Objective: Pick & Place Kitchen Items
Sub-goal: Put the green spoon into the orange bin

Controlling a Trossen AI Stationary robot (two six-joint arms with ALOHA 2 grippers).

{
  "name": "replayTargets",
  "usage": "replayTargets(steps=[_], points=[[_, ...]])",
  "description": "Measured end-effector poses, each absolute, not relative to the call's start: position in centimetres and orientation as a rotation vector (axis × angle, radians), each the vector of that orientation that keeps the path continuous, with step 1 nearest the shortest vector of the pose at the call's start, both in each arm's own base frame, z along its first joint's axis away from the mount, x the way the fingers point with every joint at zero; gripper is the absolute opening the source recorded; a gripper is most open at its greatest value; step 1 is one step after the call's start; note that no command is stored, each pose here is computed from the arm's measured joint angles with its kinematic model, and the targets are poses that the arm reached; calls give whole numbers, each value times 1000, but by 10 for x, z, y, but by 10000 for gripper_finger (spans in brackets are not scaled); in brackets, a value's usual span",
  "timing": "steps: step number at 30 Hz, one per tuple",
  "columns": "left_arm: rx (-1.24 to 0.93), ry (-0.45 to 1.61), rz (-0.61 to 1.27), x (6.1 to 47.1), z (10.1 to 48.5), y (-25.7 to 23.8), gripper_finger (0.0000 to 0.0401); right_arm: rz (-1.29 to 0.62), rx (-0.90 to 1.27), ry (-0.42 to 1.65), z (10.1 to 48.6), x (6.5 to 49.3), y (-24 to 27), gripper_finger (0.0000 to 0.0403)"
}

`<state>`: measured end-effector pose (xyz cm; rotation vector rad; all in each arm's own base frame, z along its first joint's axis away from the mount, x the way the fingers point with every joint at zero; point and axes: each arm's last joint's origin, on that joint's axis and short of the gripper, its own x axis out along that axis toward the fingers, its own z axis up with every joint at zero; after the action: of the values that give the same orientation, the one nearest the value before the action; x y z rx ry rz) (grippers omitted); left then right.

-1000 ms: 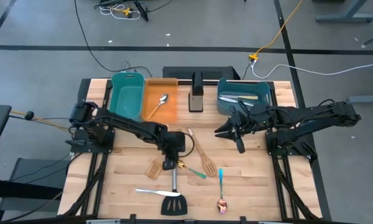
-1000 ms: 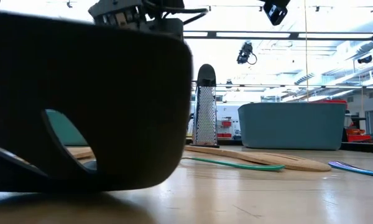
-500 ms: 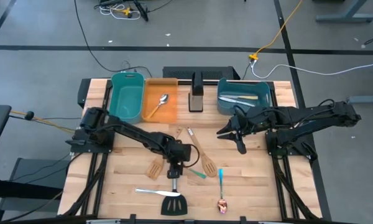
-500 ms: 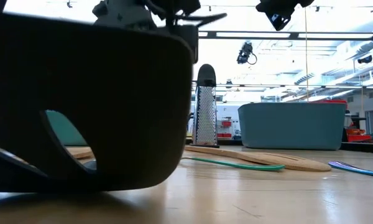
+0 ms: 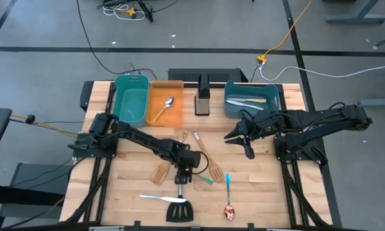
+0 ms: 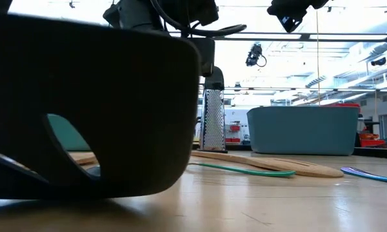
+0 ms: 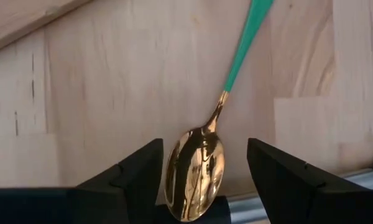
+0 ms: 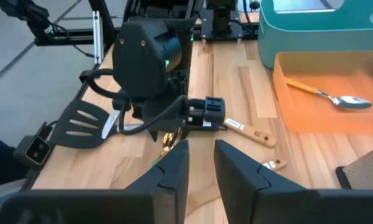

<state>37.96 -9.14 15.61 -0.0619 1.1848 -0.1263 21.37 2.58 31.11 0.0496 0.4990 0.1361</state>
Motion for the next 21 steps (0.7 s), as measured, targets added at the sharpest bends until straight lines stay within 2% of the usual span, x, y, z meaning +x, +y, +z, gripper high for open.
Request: replayTargets(steps=[21], points=[[-43,1259,-156,377,139,-94,238,126,95,485,312,215,26,87]])
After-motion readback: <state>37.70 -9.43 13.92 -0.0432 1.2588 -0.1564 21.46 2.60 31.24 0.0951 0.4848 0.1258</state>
